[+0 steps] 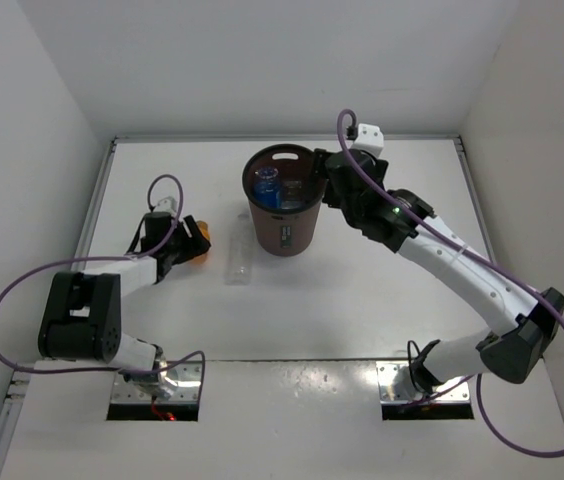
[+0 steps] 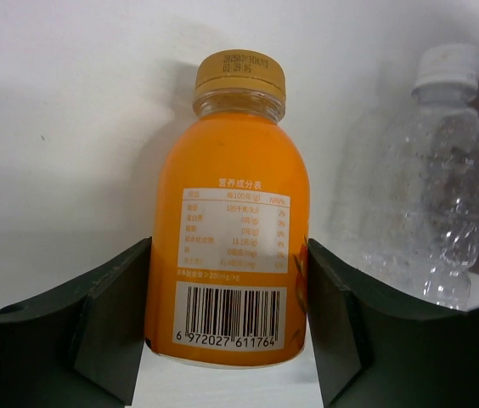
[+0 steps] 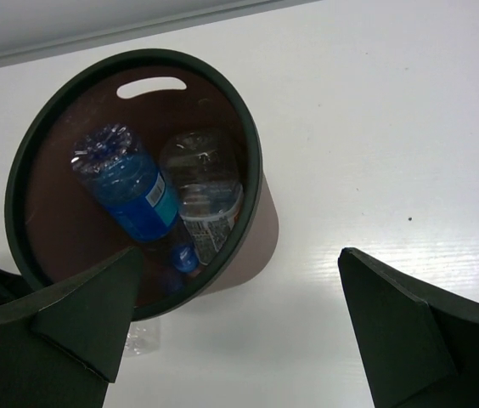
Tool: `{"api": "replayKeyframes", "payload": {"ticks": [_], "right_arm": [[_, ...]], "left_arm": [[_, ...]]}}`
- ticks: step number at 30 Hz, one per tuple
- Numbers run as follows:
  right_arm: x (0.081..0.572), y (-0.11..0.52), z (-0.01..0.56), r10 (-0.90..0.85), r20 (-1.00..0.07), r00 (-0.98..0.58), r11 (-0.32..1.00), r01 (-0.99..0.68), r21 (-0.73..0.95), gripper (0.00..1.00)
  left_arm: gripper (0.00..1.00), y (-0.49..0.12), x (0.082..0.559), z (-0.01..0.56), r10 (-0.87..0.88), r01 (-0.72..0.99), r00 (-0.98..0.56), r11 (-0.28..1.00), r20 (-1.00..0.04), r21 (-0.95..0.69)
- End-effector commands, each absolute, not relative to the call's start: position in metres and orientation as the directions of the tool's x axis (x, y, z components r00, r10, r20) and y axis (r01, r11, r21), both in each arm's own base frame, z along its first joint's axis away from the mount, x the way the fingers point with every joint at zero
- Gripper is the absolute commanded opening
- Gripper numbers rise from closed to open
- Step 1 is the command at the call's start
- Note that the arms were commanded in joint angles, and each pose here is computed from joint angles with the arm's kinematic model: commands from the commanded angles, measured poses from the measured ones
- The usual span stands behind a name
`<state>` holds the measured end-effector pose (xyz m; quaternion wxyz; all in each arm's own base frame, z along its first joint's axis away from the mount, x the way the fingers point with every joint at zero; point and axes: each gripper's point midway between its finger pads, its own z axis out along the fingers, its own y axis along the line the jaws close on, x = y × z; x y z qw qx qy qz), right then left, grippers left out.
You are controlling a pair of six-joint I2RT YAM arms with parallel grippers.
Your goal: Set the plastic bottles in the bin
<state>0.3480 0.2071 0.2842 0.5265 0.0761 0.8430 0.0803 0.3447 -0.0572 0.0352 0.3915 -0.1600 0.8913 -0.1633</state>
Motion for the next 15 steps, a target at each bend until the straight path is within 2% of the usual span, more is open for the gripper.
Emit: {"api": "replayKeyframes", "payload": {"ticks": [1, 2, 5, 7, 8, 10, 11, 15], "right_arm": [[0.349, 0.197, 0.298, 0.264, -0.883, -0.388, 0.964, 0.074, 0.256, 0.99], [0.349, 0.197, 0.298, 0.264, -0.883, -0.388, 0.964, 0.074, 0.256, 0.99], [0.351, 0.194, 0.298, 0.268, -0.883, -0.385, 0.963, 0.082, 0.256, 0.99], [0.350, 0.193, 0.301, 0.288, -0.880, -0.378, 0.957, 0.086, 0.276, 0.99], [0.351, 0.189, 0.300, 0.295, -0.876, -0.380, 0.955, 0.102, 0.278, 0.99], [0.351, 0.189, 0.306, 0.316, -0.876, -0.365, 0.948, 0.101, 0.301, 0.99], [0.350, 0.191, 0.310, 0.326, -0.875, -0.358, 0.945, 0.089, 0.316, 0.99], [0.350, 0.188, 0.305, 0.350, -0.863, -0.364, 0.937, 0.113, 0.332, 0.99]], "left_arm": [[0.55, -0.052, 0.374, 0.061, -0.422, -0.157, -0.565, 0.899, -0.709, -0.410], [0.49, -0.048, 0.380, 0.068, -0.411, -0.162, -0.550, 0.906, -0.727, -0.390], [0.40, -0.041, 0.402, 0.100, -0.361, -0.128, -0.482, 0.930, -0.798, -0.344], [0.39, -0.036, 0.417, 0.122, -0.348, -0.125, -0.432, 0.937, -0.832, -0.327], [0.37, -0.026, 0.432, 0.148, -0.380, -0.176, -0.356, 0.924, -0.854, -0.338], [0.35, -0.024, 0.450, 0.175, -0.431, -0.193, -0.277, 0.901, -0.859, -0.389], [0.35, -0.026, 0.466, 0.207, -0.476, -0.174, -0.205, 0.878, -0.855, -0.447], [0.35, -0.049, 0.503, 0.300, -0.600, 0.000, -0.056, 0.799, -0.798, -0.601]]}}
